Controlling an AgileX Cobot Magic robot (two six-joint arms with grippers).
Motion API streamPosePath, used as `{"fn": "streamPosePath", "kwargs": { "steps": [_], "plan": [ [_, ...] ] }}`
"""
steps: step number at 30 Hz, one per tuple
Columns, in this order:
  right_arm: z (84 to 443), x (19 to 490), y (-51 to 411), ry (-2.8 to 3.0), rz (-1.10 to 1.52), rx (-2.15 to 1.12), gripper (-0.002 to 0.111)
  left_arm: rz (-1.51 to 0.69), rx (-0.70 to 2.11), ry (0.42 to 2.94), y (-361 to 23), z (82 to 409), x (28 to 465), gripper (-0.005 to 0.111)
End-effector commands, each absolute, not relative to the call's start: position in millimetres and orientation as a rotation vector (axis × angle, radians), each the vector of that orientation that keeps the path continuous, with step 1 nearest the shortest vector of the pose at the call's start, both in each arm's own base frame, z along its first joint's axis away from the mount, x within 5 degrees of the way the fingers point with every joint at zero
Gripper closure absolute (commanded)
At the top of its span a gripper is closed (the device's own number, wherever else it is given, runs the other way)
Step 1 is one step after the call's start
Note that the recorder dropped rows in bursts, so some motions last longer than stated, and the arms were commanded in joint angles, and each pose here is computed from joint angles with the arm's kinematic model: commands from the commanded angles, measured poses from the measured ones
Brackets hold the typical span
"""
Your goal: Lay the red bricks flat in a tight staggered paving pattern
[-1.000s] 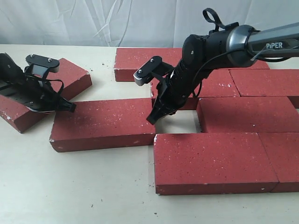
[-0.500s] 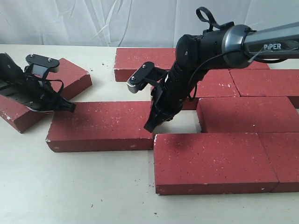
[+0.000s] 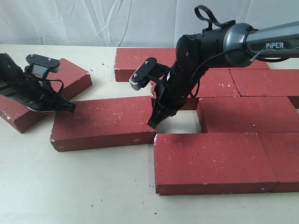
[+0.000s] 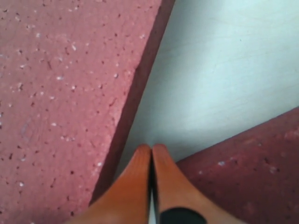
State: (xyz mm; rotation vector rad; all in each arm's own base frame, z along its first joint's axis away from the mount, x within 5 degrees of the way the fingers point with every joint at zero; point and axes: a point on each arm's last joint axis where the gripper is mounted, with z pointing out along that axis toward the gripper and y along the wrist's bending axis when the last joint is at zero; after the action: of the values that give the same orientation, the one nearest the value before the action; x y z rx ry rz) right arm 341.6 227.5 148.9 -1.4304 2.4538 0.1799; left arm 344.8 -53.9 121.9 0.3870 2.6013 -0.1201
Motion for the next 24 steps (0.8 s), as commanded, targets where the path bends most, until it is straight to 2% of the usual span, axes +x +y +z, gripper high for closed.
{"fn": "streamPosePath", "kwargs": {
  "steps": [1, 6, 11, 17, 20, 24],
  "plan": [
    [175.0, 326.8, 218.2, 2.541, 0.197, -1.488, 0.109, -0.107, 0.425, 2.598, -54.5, 122.2, 345.9, 0.107],
    [186.7, 325.0, 217.2, 2.523, 0.198, -1.469, 0.109, -0.091, 0.494, 2.584, -54.1, 135.6, 342.2, 0.107],
    [181.7, 336.0, 223.9, 2.435, 0.205, -1.363, 0.109, -0.103, 0.514, 2.604, -54.1, 147.6, 335.8, 0.107],
    [152.9, 346.2, 227.3, 2.424, 0.164, -1.363, 0.109, -0.107, 0.276, 2.677, -25.5, 146.1, 336.3, 0.107],
    [151.4, 347.3, 227.8, 2.419, 0.162, -1.358, 0.109, -0.134, 0.339, 2.748, -34.8, 133.2, 332.2, 0.107],
    [150.7, 345.6, 227.0, 2.437, 0.165, -1.371, 0.109, -0.135, 0.398, 2.711, -51.7, 125.1, 335.8, 0.107]
  ]
}}
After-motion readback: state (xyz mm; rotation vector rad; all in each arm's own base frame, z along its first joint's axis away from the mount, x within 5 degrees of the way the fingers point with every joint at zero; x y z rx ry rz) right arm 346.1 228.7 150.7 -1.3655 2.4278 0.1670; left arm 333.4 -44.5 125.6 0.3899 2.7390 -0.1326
